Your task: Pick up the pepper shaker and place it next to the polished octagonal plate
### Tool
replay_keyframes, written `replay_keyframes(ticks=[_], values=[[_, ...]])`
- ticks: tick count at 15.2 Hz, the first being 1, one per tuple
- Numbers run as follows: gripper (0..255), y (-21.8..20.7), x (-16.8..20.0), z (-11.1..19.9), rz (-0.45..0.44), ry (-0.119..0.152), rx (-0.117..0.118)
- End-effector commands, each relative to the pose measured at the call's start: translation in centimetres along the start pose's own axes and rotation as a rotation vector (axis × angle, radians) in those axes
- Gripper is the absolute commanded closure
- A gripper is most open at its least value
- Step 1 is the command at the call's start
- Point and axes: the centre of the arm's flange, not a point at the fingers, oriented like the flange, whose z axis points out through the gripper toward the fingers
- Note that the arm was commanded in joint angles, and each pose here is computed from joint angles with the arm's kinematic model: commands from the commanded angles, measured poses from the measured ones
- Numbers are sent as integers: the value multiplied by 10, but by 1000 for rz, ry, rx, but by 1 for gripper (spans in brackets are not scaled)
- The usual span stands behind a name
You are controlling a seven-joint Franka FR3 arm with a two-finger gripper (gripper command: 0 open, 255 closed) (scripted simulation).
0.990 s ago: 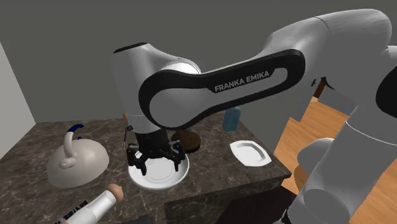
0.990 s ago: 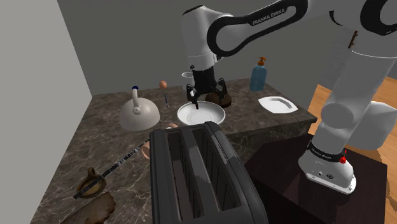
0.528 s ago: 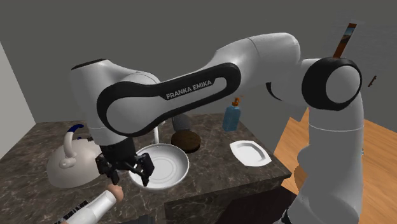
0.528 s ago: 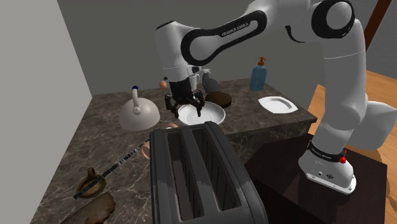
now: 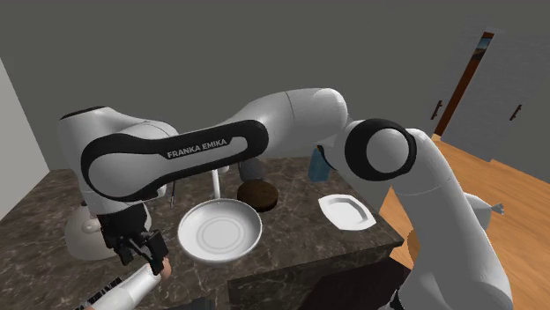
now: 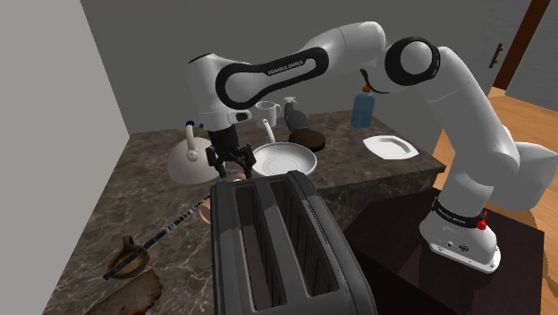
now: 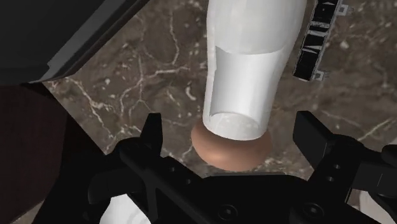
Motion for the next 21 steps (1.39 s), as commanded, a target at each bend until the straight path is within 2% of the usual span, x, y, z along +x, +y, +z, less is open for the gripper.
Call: replay_keyframes(ticks=[1, 8, 16, 17, 21], values=[[0, -15, -1, 5, 35, -8, -4], [0, -15, -2, 45, 35, -8, -4], [0, -15, -2, 45, 35, -8, -4], [255, -15, -2, 45, 35, -8, -4], [255, -15, -2, 45, 35, -8, -4]])
